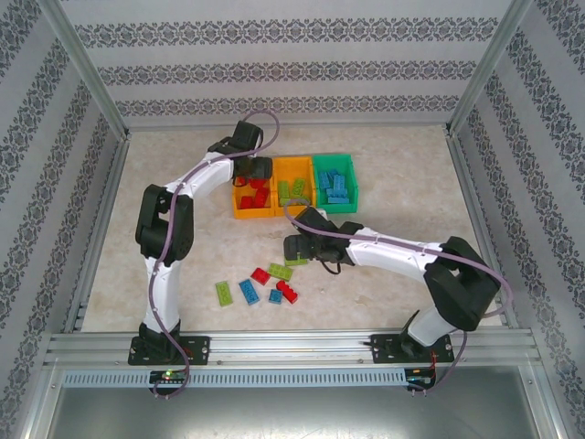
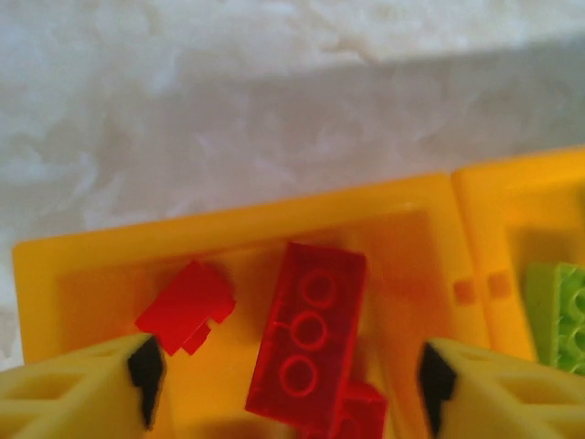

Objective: Sort the legos into containers by color

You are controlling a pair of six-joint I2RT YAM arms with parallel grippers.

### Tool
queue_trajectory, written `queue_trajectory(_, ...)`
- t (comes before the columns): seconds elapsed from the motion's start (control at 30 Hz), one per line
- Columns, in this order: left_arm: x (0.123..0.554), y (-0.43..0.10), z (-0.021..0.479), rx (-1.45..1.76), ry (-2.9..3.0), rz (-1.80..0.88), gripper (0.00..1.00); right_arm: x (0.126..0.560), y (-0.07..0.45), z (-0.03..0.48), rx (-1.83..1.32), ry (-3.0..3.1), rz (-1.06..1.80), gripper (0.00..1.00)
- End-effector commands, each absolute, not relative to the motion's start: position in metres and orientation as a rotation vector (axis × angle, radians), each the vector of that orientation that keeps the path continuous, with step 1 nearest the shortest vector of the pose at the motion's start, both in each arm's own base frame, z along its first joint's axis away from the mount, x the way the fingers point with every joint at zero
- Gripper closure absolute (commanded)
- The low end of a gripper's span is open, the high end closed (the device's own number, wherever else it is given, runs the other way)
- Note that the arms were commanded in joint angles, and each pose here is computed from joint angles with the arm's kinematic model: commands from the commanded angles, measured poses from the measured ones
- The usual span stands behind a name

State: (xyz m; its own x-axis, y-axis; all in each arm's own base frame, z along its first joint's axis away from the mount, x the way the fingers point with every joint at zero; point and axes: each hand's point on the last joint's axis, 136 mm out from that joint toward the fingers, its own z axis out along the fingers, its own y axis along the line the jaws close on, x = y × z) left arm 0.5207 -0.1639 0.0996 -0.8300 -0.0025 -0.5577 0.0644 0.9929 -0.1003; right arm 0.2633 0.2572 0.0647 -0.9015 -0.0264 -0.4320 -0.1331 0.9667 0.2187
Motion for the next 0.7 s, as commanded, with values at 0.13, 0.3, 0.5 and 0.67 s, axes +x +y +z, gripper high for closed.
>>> queue_trajectory(0.13,0.501,-0.162,0.142,-0.008,2.445,-0.258,0.00,0.265,0.275,0.055,-0.066,2.711,0.315,0.02)
queue_trajectory(0.3,0.483,-0.163,0.160,-0.007,2.377,-0.329,0.00,0.261,0.285,0.046,-0.093,2.738,0.316,0.02)
queue_trajectory(0.5,0.461,-0.159,0.178,-0.016,2.324,-0.375,0.00,0.256,0.292,0.037,-0.134,2.768,0.297,0.02)
queue_trajectory(0.67,0.446,-0.157,0.179,-0.015,2.315,-0.403,0.00,0.252,0.294,0.032,-0.149,2.784,0.289,0.02)
